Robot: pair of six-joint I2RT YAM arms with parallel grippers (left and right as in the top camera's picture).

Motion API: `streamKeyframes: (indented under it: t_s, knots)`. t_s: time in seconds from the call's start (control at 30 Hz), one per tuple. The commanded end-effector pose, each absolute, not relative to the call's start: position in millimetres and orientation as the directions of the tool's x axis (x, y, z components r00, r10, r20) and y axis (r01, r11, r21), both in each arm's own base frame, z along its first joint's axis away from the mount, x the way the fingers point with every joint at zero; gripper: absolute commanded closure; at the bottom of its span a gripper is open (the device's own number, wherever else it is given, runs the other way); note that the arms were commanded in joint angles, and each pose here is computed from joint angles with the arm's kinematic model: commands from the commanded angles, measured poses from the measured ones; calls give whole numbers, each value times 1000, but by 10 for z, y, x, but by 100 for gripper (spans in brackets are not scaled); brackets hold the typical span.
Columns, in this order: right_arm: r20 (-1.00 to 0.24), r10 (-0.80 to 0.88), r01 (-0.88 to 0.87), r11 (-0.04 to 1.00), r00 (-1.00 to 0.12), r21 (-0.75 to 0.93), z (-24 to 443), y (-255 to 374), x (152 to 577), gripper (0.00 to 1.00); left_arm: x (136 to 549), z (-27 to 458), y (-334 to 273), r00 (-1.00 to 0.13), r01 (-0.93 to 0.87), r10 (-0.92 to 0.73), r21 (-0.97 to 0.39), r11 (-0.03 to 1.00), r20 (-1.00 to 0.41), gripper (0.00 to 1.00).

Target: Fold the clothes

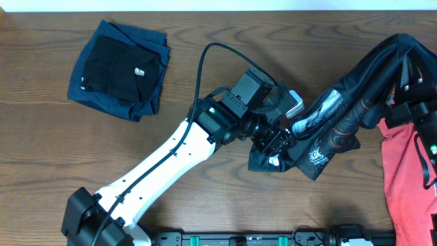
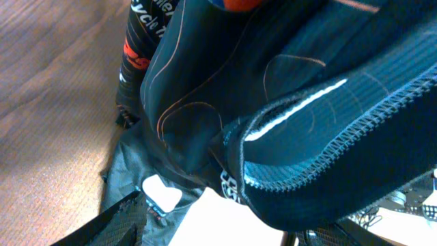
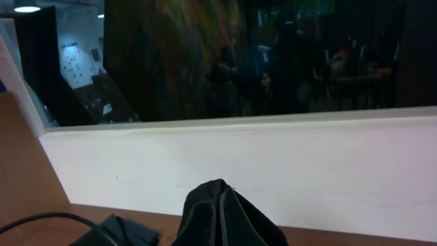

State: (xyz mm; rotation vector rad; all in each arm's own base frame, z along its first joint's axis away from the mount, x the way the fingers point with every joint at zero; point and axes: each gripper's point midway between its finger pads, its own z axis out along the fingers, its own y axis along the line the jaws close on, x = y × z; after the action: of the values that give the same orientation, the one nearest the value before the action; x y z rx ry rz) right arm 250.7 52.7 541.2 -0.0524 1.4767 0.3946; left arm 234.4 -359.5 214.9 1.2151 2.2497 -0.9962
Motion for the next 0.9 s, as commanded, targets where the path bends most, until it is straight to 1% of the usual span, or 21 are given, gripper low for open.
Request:
streamKeyframes:
  t_s: [0.0, 0.07, 0.1, 0.13, 0.23, 0.3, 0.33, 0.37, 0.4, 0.47, 0.5, 0.6, 0.67, 0.73, 0.87]
  knots:
    - [-973, 218, -295, 937, 74, 188, 5515, 517, 2440, 99, 2314, 2182, -3621, -529, 848, 556, -407, 339, -641, 30]
    - [-973, 218, -295, 937, 72, 188, 5511, 517, 2440, 99, 2265, 2263, -3689, -515, 856, 542, -428, 289, -664, 31]
    - [-973, 218, -295, 937, 71, 188, 5509, 517, 2441, 99, 2238, 2302, -3722, -508, 859, 535, -439, 262, -675, 34]
    - [-973, 218, -294, 937, 71, 188, 5508, 517, 2441, 99, 2211, 2336, -3756, -500, 863, 530, -444, 240, -685, 39]
    - [-973, 218, -294, 937, 71, 188, 5508, 517, 2441, 99, 2194, 2349, -3782, -492, 868, 529, -440, 232, -691, 65]
    - [-973, 218, -294, 937, 70, 188, 5507, 517, 2441, 99, 2194, 2349, -3782, -492, 868, 529, -440, 232, -692, 77]
    - [-973, 218, -294, 937, 70, 189, 5506, 517, 2441, 99, 2194, 2349, -3782, -492, 868, 529, -440, 232, -692, 80]
    - [-974, 218, -294, 937, 69, 189, 5503, 517, 2441, 99, 2195, 2348, -3782, -491, 868, 529, -439, 232, -691, 88]
    - [-974, 217, -292, 938, 66, 190, 5494, 514, 2443, 99, 2194, 2347, -3781, -492, 868, 530, -439, 232, -691, 93]
    - [-975, 216, -268, 943, 52, 195, 5450, 479, 2458, 99, 2219, 2327, -3728, -504, 861, 534, -439, 256, -679, 94]
    - [-976, 214, -250, 948, 45, 196, 5423, 452, 2468, 99, 2265, 2312, -3666, -515, 856, 536, -428, 289, -669, 94]
    - [-981, 192, -148, 971, 2, 189, 5258, 297, 2517, 99, 2489, 2295, -3324, -561, 821, 538, -342, 457, -629, 94]
    - [-981, 190, -77, 978, -44, 193, 5114, 194, 2550, 99, 2616, 2400, -3048, -581, 788, 526, -266, 556, -622, 94]
    - [-976, 186, -24, 982, -114, 190, 4920, 129, 2579, 99, 2690, 2579, -2811, -580, 757, 504, -195, 623, -640, 94]
    - [-935, 174, 79, 984, -309, 157, 4398, 16, 2640, 99, 2686, 2890, -2497, -550, 714, 472, -95, 694, -689, 94]
